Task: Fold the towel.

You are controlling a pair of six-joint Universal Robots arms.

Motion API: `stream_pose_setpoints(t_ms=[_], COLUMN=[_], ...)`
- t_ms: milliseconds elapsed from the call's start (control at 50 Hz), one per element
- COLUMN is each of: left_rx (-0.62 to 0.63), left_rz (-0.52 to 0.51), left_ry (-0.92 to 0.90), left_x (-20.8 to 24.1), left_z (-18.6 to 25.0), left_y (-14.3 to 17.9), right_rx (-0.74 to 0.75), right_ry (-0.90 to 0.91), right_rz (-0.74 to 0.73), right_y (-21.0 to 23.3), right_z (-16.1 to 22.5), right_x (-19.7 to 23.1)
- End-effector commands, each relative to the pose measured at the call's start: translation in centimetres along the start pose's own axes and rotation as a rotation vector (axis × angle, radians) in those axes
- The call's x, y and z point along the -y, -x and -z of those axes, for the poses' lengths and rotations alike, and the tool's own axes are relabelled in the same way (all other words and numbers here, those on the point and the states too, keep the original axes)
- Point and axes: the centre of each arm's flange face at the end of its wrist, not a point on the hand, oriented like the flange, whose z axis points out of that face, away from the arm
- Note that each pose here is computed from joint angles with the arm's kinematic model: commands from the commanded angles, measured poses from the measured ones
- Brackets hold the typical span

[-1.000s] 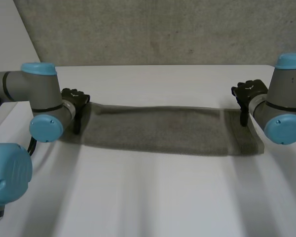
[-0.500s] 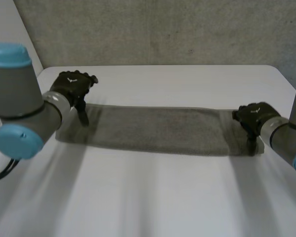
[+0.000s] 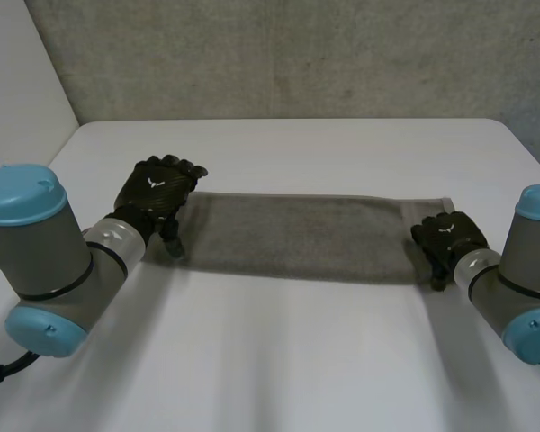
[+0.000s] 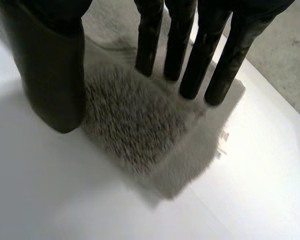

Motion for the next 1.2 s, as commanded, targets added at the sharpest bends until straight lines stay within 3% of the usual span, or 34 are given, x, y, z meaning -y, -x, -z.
stream_pose_setpoints(t_ms=[20,200,300,420,480,520,540,580,640,680,700,740,800,880,1040,1160,1200], left_rx=[0.0,0.003,0.004,0.005,0.009,0.011,0.011,0.014,0.016,0.017,0.017,0.016,0.013,0.01,0.007,0.008,0.007], left_rz=[0.0,0.003,0.003,0.003,0.003,0.003,0.003,0.003,0.003,0.003,0.003,0.003,0.003,0.002,0.002,0.002,0.001], left_ry=[0.002,0.011,0.008,0.004,0.004,0.003,0.003,0.004,0.004,0.005,0.005,0.004,0.003,0.002,0.005,0.003,0.005], left_x=[0.0,-0.2,-0.1,0.1,0.1,0.2,0.2,0.2,0.2,0.1,0.1,0.2,0.2,0.2,0.1,0.2,0.1], left_z=[0.1,0.1,0.3,0.3,0.3,0.4,0.4,0.3,0.3,0.3,0.3,0.3,0.4,0.4,0.4,0.4,0.4], left_y=[0.0,0.1,0.1,0.1,0.1,0.2,0.2,0.2,0.3,0.3,0.3,0.3,0.1,0.0,-0.1,0.0,-0.1], right_rx=[-0.054,-0.298,-0.466,-0.509,-0.444,-0.341,-0.34,-0.219,-0.143,0.036,0.037,0.169,0.217,0.236,0.211,0.138,0.08], right_ry=[0.045,0.12,0.076,-0.005,-0.122,-0.253,-0.254,-0.354,-0.387,-0.445,-0.445,-0.494,-0.509,-0.518,-0.548,-0.519,-0.429], right_rz=[0.025,0.082,0.136,0.167,0.208,0.251,0.251,0.292,0.312,0.366,0.367,0.442,0.512,0.547,0.469,0.319,0.228], right_y=[-2.2,-8.4,-14.9,-16.1,-12.6,-7.7,-7.7,-2.1,1.0,7.5,7.5,12.7,15.4,17.1,16.4,12.9,9.2], right_z=[-0.9,-0.5,0.8,0.9,0.8,1.4,1.4,2.2,2.5,3.3,3.3,4.3,4.5,4.4,4.5,6.3,6.1], right_x=[-1.2,-1.3,0.6,3.5,7.4,11.1,11.1,13.4,13.8,13.6,13.6,13.0,12.2,11.7,12.5,14.1,12.9])
